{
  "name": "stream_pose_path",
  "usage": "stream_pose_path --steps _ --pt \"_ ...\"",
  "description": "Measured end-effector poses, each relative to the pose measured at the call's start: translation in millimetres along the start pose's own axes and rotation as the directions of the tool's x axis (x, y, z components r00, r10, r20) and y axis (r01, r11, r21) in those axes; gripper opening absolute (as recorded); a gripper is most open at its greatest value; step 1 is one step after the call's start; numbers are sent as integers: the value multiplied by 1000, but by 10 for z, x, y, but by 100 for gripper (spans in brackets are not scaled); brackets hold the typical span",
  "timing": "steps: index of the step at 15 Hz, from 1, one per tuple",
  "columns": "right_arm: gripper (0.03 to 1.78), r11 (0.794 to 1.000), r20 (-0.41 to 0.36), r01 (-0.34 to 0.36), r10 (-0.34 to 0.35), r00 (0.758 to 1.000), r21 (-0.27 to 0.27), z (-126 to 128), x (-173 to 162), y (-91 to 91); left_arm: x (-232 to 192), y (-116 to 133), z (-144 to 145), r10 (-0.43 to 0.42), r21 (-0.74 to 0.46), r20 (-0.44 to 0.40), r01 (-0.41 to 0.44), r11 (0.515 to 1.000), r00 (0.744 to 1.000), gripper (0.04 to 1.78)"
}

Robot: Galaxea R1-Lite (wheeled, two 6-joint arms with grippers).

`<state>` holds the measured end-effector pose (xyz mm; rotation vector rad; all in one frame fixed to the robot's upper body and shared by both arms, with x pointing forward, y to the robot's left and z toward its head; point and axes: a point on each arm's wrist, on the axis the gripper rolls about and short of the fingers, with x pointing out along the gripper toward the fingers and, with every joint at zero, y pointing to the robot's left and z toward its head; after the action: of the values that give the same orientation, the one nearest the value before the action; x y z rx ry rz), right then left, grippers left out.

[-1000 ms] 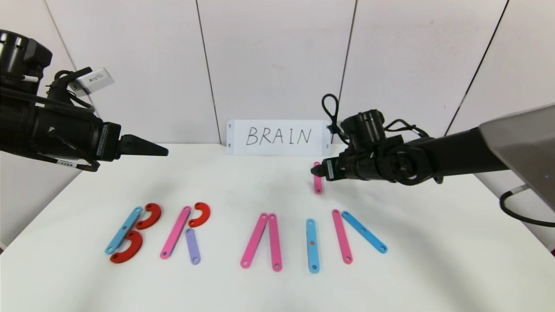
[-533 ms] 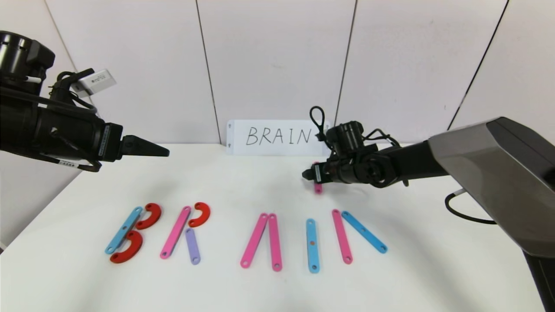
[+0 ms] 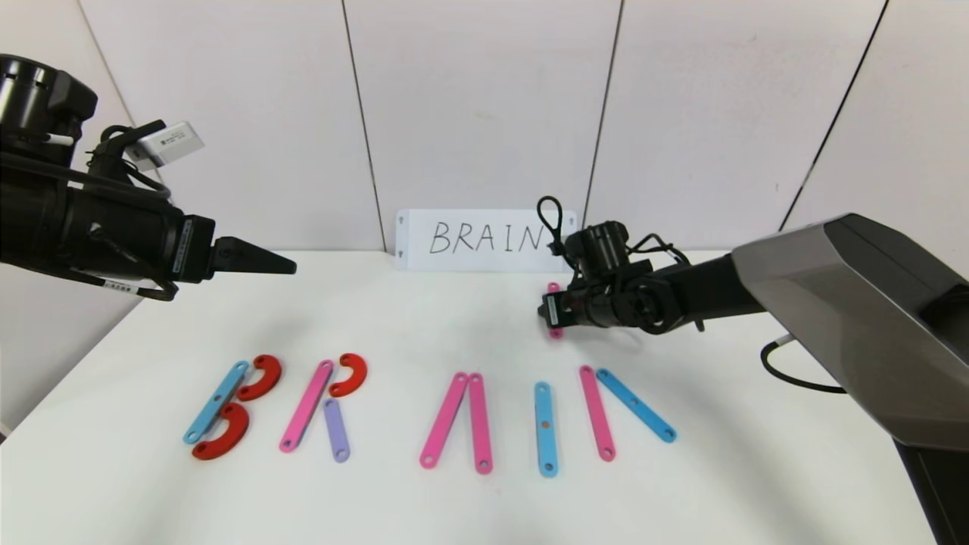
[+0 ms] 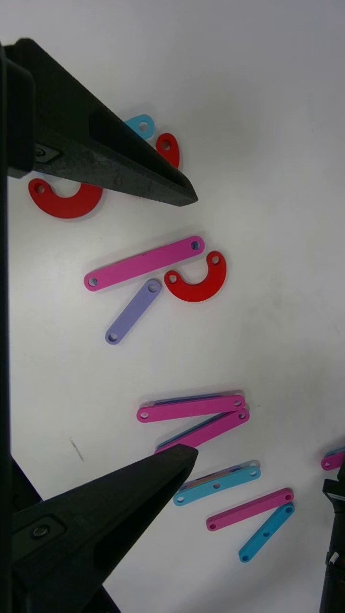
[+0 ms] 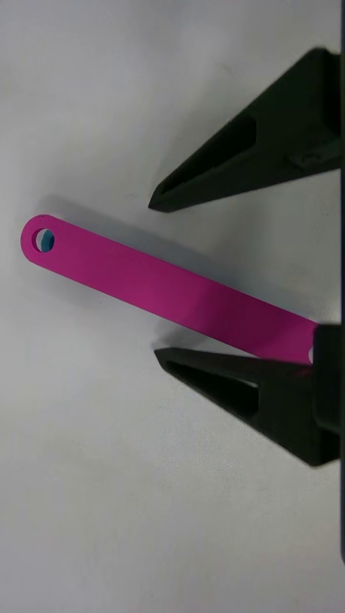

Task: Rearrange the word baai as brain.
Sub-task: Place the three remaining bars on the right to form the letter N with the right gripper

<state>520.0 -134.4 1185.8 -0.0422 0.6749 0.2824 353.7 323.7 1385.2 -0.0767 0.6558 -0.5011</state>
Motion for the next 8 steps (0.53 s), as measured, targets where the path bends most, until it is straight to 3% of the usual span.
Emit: stream_pose_path --steps 2,4,8 --pt "55 1000 -2 0 0 1000 1 -8 8 0 1 -1 0 0 0 0 0 1000 1000 174" --pt "33 1000 -3 -1 1 1000 2 -15 18 6 2 -1 -1 0 0 0 0 1000 1000 174" --pt "30 1000 -8 1 -1 1000 3 -12 7 -1 2 -1 -1 0 0 0 0 1000 1000 174"
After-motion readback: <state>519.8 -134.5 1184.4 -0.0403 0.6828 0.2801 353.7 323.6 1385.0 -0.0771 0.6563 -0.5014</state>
